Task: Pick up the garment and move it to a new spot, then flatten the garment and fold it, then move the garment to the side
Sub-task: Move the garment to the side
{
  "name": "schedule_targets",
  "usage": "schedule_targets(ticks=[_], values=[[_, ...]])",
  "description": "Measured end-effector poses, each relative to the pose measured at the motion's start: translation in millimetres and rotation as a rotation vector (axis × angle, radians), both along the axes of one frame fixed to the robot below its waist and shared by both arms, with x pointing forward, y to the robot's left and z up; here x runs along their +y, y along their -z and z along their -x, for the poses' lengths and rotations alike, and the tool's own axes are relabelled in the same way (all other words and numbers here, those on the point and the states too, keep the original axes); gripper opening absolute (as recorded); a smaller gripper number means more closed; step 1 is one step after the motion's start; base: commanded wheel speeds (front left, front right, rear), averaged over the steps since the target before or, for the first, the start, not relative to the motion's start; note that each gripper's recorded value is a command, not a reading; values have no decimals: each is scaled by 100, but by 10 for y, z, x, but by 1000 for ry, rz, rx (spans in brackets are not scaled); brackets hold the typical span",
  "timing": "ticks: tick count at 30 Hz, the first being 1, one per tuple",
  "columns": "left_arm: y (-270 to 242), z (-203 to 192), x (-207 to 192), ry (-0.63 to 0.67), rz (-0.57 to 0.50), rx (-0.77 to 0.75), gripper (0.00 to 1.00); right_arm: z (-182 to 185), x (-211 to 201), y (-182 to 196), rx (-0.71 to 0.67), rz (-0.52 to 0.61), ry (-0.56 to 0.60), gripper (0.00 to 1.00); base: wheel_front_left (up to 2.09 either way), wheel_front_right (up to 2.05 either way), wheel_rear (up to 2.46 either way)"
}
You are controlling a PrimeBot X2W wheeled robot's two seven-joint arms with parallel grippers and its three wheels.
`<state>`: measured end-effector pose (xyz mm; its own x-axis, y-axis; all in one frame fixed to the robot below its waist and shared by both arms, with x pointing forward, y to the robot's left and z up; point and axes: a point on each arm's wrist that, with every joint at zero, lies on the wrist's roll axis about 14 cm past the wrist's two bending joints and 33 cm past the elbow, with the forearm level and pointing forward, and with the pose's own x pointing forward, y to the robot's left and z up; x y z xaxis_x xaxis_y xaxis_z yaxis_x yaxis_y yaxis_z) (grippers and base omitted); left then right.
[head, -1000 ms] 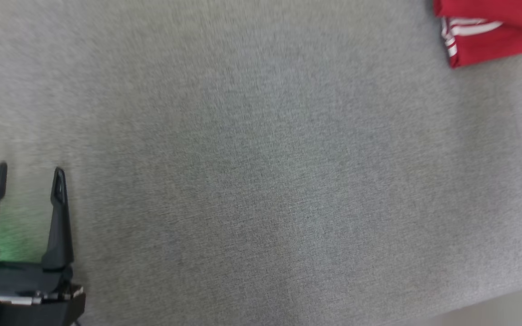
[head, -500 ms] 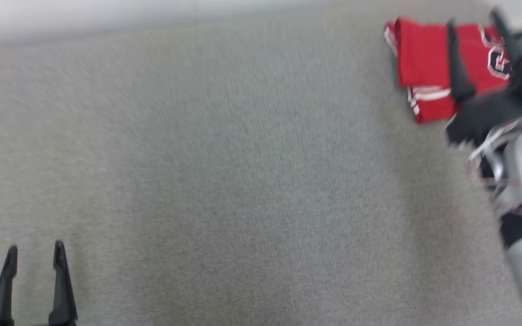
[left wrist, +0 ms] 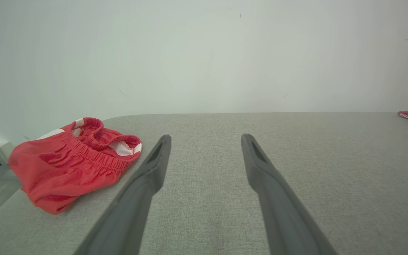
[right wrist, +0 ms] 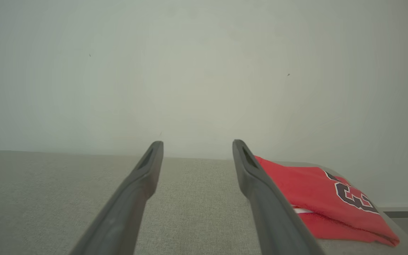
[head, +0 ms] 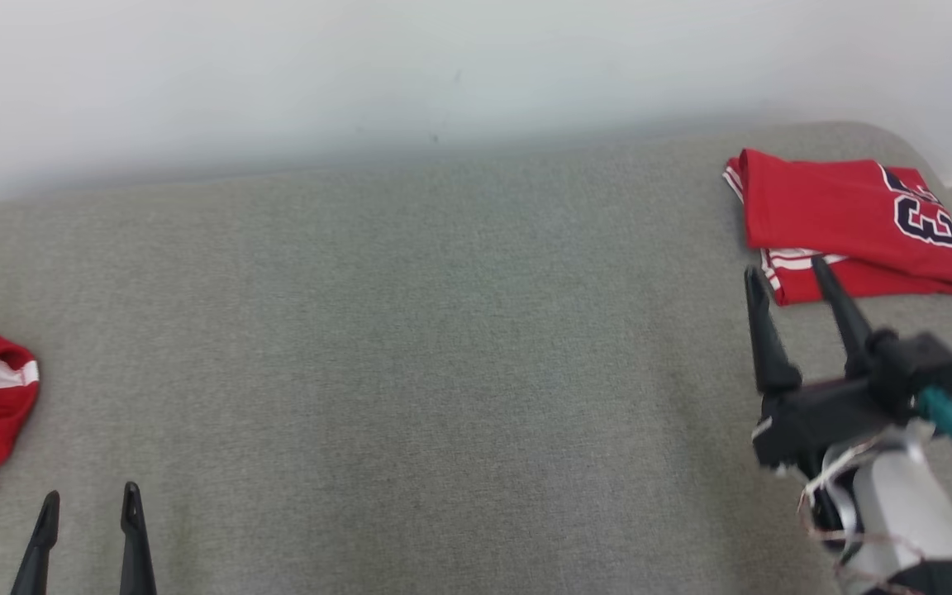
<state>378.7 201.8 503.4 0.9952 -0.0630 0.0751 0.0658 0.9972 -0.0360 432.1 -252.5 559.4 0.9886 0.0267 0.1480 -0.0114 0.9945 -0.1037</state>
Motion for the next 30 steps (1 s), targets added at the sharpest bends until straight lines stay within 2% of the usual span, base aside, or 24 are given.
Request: schedule_targets(ticks=[15, 30], values=[[-68, 280, 77, -25, -7, -15, 100, 689, 321, 422, 54, -151, 0, 100, 0, 0, 0], [-33, 483, 178, -50, -23, -4, 100, 883, 462, 550, 85, -175, -20, 100, 0, 0, 0]])
